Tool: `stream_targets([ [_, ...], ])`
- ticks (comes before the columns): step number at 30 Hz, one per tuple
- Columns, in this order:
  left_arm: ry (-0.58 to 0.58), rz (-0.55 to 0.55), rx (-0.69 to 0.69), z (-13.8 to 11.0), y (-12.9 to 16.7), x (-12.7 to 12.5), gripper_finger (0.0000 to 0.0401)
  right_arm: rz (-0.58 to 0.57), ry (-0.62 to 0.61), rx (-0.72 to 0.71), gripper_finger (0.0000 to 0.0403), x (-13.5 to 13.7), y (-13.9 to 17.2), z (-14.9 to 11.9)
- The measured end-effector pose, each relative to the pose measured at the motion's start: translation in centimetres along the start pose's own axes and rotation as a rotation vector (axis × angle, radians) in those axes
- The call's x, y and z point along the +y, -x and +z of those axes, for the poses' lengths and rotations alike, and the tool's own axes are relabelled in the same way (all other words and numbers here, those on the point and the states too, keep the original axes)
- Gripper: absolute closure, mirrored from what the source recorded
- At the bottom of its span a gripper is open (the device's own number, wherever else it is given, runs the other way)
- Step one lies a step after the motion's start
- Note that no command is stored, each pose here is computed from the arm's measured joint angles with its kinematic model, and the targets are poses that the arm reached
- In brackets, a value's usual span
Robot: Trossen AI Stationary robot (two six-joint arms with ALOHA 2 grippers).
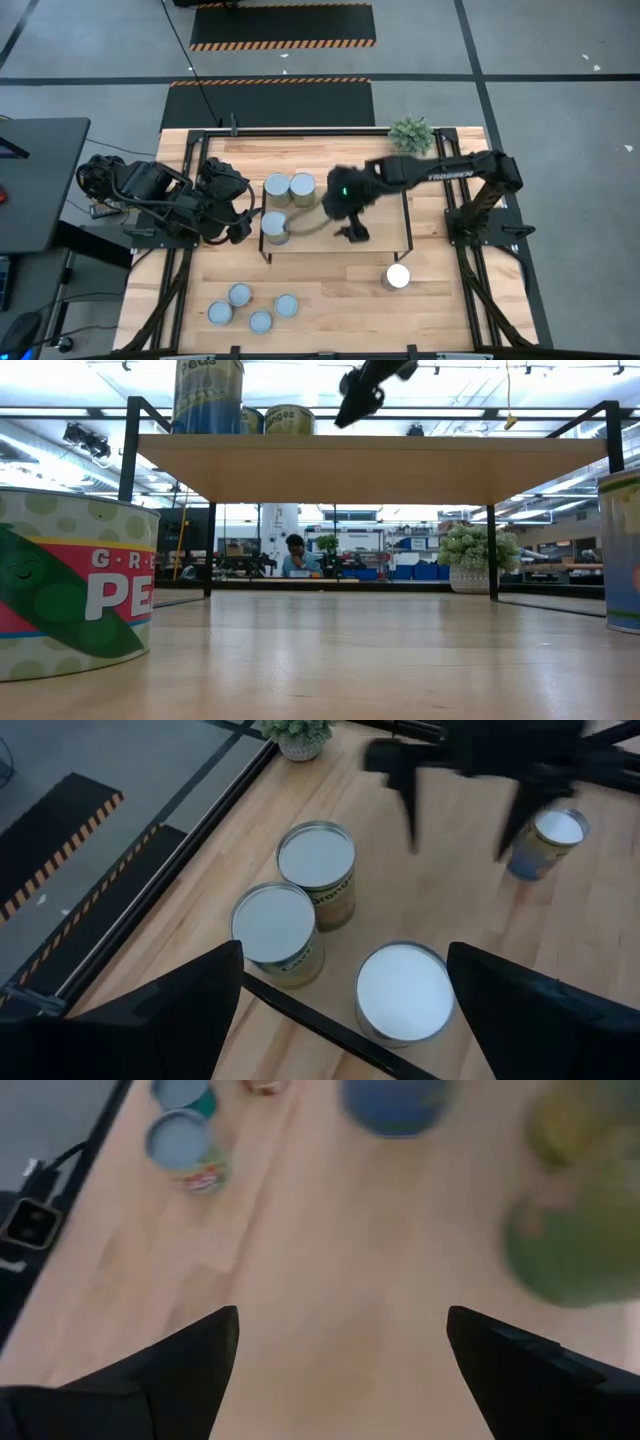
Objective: Pick and place cans onto a shelf
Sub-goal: Put the canned peaches on the shelf
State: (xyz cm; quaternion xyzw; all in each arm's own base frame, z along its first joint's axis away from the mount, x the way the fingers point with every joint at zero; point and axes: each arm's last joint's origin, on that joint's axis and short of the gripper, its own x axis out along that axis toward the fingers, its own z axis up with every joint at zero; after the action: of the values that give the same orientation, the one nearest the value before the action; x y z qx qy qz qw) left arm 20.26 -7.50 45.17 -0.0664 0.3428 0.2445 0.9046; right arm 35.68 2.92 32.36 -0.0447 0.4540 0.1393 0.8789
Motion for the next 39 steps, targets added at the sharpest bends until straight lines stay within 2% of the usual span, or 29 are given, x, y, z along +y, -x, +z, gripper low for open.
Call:
stream_targets([
  [6, 0.001, 0.0, -0.001, 0.0, 0.0, 0.0, 0.0044, 0.0, 0.011, 0.08, 0.0037, 6.6, -0.5, -0.2],
  [10, 0.02, -0.002, -0.003, 0.0, 0.0, 0.0, 0.0044, -0.041, -0.061, 0.125, 0.0037, 10.7, -0.7, -1.0],
  [20, 0.051, -0.013, -0.015, 0.2, 0.0, -0.2, 0.0044, -0.2, -0.547, 0.184, 0.0037, 18.7, 0.2, -4.1],
  [24, 0.05, -0.013, -0.014, 0.2, 0.0, -0.2, 0.0044, -0.249, -0.744, 0.236, 0.0037, 20.8, 0.9, -5.7],
  [28, 0.046, -0.013, -0.014, 0.2, 0.0, -0.2, 0.0044, -0.325, -0.883, 0.282, 0.0037, 22.2, 1.7, -7.3],
  [33, 0.043, -0.013, -0.014, 0.2, 0.0, -0.2, 0.0044, -0.442, -0.955, 0.283, 0.0037, 23.7, 1.4, -9.9],
  [39, 0.043, -0.014, -0.012, 0.2, 0.0, -0.2, 0.0044, -0.484, -0.873, 0.146, 0.0036, 25.8, 0.0, -13.2],
])
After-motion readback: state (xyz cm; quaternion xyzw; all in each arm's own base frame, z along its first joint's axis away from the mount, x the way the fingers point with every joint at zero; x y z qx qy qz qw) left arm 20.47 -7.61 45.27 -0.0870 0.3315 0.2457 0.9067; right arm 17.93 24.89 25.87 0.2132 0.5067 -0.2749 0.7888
